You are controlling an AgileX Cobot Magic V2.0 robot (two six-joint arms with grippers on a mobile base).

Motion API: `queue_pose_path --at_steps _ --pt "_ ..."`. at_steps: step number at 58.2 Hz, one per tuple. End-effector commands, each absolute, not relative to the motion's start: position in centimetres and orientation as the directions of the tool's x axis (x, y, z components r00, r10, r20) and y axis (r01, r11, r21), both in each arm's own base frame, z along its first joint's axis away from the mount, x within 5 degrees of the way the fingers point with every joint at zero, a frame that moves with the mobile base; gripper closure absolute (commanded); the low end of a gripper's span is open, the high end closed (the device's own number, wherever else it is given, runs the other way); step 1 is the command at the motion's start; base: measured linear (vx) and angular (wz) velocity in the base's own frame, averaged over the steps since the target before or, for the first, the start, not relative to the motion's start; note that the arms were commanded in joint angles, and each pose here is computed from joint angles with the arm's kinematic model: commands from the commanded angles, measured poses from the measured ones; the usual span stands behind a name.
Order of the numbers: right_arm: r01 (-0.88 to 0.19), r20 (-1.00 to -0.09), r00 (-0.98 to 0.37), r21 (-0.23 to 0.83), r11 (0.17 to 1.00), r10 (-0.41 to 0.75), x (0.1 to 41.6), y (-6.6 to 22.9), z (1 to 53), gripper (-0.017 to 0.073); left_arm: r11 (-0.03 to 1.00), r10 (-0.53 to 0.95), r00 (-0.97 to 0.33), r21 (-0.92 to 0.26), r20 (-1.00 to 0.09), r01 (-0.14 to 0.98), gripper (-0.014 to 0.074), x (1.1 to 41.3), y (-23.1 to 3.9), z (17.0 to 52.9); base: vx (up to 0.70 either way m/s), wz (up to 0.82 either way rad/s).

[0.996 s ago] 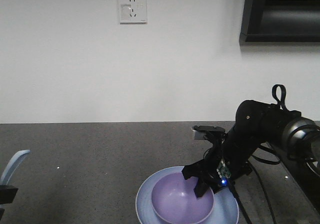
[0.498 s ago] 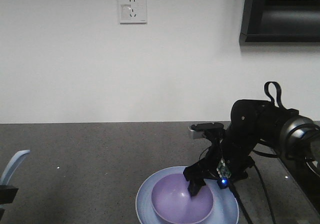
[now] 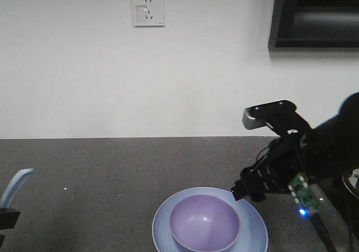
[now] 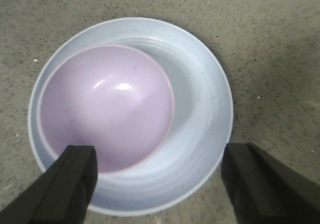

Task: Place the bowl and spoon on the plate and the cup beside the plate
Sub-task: 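Open the right gripper and withdraw it from the bowl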

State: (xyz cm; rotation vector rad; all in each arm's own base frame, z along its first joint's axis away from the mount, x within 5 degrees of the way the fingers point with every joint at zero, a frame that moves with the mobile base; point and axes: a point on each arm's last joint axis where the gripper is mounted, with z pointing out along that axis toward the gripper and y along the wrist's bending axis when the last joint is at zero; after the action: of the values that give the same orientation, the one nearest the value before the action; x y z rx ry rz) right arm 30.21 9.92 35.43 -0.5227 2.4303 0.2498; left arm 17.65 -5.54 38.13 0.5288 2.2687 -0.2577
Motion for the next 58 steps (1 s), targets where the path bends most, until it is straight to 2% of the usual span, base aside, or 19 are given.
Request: queue_pose_path --at_steps 1,16,25,37,58 --pt "-0.436 -0.751 -0.598 0.011 0.9 -0.281 26.9 9.0 38.3 0.001 0.896 0.249 -0.544 -0.023 -0.801 0.444 0.0419 17.5 -5.7 39.6 0.0 0.0" --pt "-0.431 -0.789 -0.554 -0.001 0.902 -0.265 20.1 7.0 37.4 0.001 0.9 0.236 -0.515 -0.015 -0.824 0.435 0.0419 17.8 -5.7 39.9 0.0 0.0" --pt "-0.425 -0.802 -0.538 -0.01 0.905 -0.261 17.7 6.2 36.3 0.001 0.899 0.238 -0.521 -0.016 -0.82 0.437 0.0419 17.8 -5.7 39.8 0.0 0.0" --pt "-0.419 -0.825 -0.507 -0.016 0.908 -0.248 16.8 5.9 36.2 0.001 0.883 0.23 -0.513 -0.044 -0.827 0.467 0.0419 17.8 -6.1 39.9 0.0 0.0" --pt "-0.417 -0.827 -0.506 -0.014 0.909 -0.245 16.8 5.9 36.2 0.001 0.747 0.37 -0.48 -0.053 -0.796 0.662 0.0414 20.8 -8.8 39.8 0.0 0.0"
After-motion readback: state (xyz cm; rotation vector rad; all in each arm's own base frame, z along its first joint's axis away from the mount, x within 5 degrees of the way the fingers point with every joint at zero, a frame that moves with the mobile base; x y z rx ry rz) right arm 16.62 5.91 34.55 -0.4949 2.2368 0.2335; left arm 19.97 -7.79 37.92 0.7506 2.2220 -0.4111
